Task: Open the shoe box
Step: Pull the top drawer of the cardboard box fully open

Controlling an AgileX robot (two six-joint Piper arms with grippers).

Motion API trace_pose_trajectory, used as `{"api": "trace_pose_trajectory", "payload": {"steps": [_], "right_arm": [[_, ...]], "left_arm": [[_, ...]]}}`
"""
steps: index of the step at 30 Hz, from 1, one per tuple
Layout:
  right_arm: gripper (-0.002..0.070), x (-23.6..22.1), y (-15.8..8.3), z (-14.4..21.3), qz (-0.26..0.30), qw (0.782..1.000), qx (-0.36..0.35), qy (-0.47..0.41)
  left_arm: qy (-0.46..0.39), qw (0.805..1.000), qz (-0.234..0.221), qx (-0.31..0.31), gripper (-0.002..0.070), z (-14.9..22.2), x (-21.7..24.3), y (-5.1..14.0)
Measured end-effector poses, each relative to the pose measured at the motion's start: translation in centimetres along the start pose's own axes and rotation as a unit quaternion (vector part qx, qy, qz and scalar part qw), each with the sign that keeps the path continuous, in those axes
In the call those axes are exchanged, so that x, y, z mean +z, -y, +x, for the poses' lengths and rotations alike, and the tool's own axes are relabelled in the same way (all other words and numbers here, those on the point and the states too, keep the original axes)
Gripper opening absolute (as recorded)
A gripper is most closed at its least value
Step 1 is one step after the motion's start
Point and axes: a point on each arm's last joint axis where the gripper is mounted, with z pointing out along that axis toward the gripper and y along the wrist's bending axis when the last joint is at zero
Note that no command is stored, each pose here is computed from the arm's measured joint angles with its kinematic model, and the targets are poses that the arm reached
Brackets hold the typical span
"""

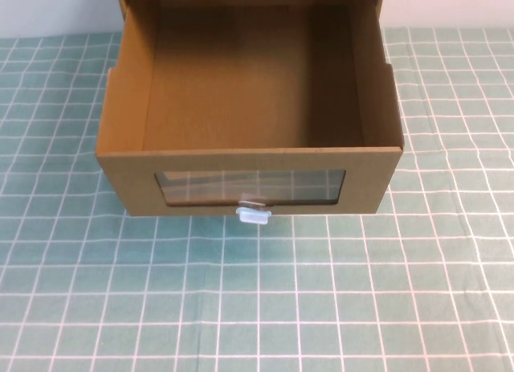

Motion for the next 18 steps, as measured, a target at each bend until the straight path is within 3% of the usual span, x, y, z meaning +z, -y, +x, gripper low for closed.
{"api": "trace_pose_trajectory", "payload": {"steps": [8,18], "right_arm": [[-0.0013,-0.7,0.0,1.4,-0.045,0.997,0.051,-0.020],[-0.0014,-0.8,-0.2,1.5,-0.054,0.997,0.057,-0.027]], "left_arm": [[-0.050,0.999,0.011,-0.007,-0.0006,3.2,2.4,0.6],[-0.103,0.994,0.019,-0.010,-0.0005,6.7,4.5,1.1]]}}
